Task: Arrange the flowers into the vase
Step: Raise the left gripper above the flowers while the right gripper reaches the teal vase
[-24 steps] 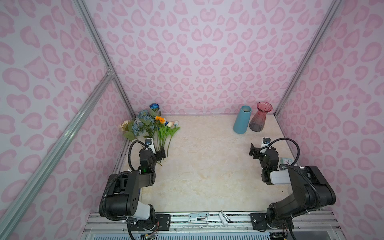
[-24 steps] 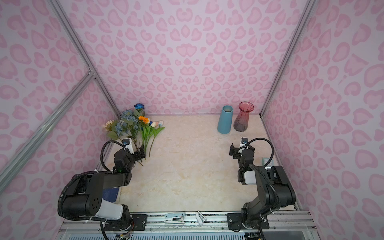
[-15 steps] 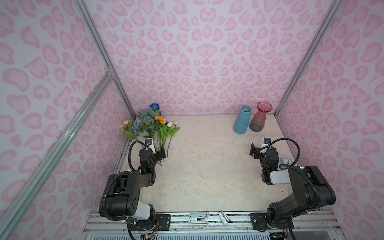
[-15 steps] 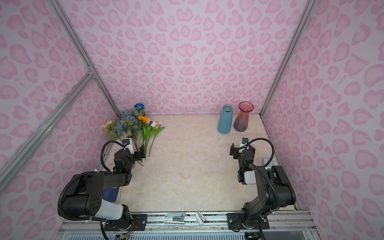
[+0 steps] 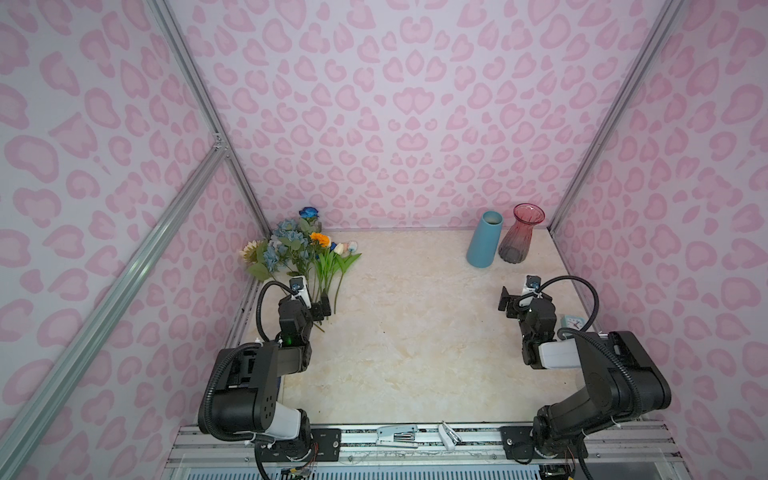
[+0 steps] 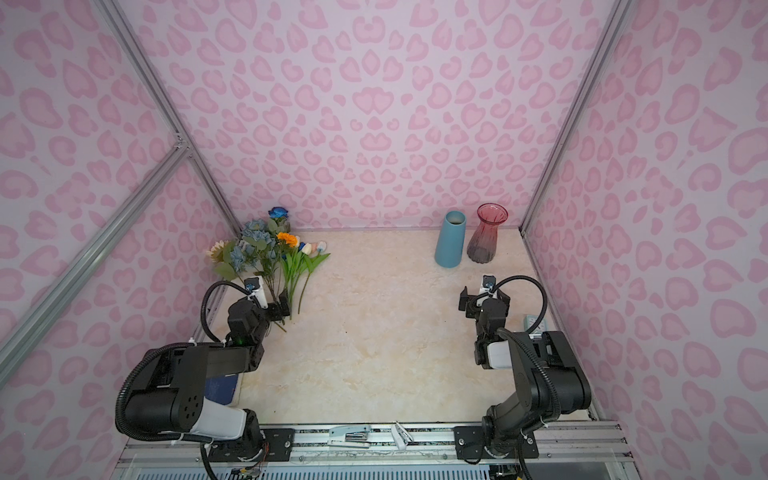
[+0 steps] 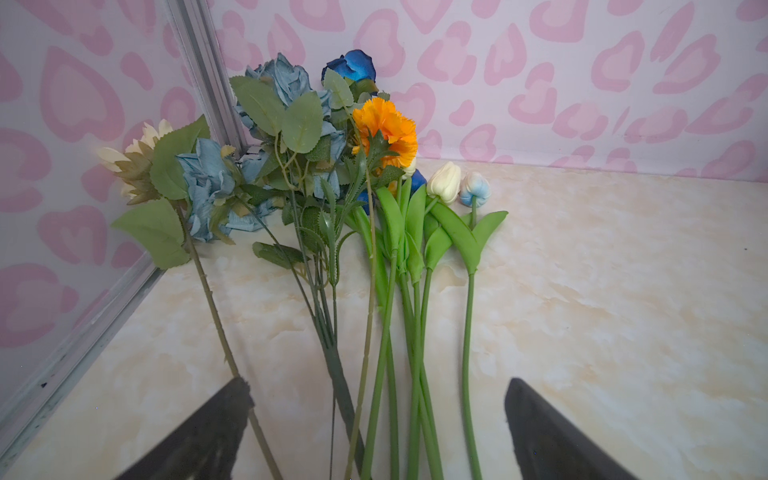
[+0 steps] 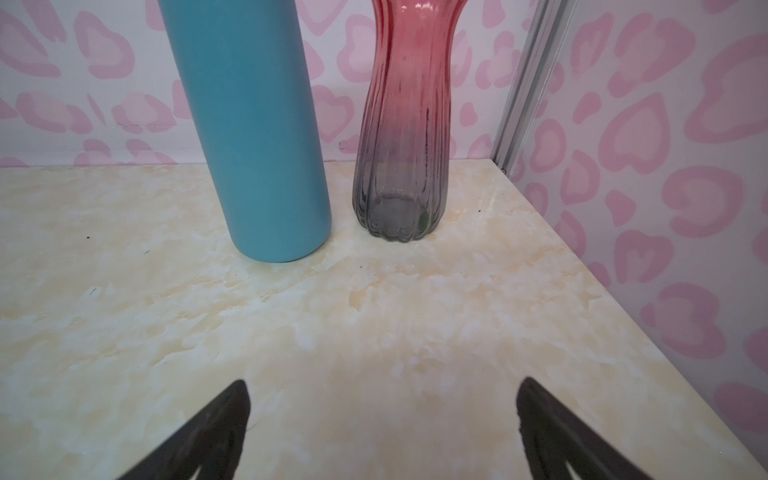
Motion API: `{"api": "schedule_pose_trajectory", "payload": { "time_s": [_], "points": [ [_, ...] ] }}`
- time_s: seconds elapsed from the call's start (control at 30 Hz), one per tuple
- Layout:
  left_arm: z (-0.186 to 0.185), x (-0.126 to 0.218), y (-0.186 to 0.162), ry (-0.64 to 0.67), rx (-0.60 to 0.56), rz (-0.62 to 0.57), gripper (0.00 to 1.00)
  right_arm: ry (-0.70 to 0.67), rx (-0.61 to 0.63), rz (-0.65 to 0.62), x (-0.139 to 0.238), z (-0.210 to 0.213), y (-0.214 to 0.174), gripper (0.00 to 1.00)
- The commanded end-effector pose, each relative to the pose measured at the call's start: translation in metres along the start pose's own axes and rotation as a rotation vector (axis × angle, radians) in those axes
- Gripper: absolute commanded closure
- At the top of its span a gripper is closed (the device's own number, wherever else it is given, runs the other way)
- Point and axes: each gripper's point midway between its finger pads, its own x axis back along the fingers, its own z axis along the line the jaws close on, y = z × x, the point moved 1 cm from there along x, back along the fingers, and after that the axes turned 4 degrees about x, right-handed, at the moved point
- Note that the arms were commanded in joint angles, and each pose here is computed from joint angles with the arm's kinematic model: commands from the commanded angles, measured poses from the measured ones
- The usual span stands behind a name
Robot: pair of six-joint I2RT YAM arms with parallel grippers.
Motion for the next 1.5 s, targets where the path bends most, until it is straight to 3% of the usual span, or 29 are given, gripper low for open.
{"api": "schedule_pose_trajectory", "payload": {
  "time_s": [0.0,0.1,0.17,0.27,0.33,0.4,0.57,0.73,1.47],
  "points": [
    [-0.002,0.002,0.008,-0.006,-0.003,-0.036,0.03,-0.055,0.021,-0.003,0.003,-0.003,0.002,0.01],
    [-0.012,0.006,0.029,-0.012,-0.046,-0.016,0.03,-0.049,0.125,0.01,0.012,0.014,0.028,0.01],
    [-0.019,0.023,0.07,0.013,-0.013,-0.064,0.04,-0.022,0.155,0.036,0.013,0.028,0.056,0.01],
    [-0.059,0.056,0.152,-0.156,0.077,-0.194,0.02,0.056,0.03,0.081,0.008,0.041,0.109,0.02],
    [-0.087,0.055,0.187,-0.21,0.047,-0.15,0.02,0.096,-0.064,0.11,-0.002,0.046,0.138,0.04],
    [-0.116,0.044,0.199,-0.272,0.029,-0.05,0.02,0.156,-0.092,0.145,-0.017,0.057,0.166,0.04],
    [-0.185,0.032,0.19,-0.462,0.024,0.032,0.02,0.194,-0.025,0.208,-0.06,0.076,0.216,0.04],
    [-0.223,0.032,0.167,-0.549,-0.026,0.09,0.02,0.157,0.016,0.279,-0.095,0.081,0.232,0.01],
    [-0.224,0.037,0.143,-0.569,-0.052,0.135,0.02,0.099,0.099,0.456,-0.167,0.084,0.181,0.01]
  ]
}}
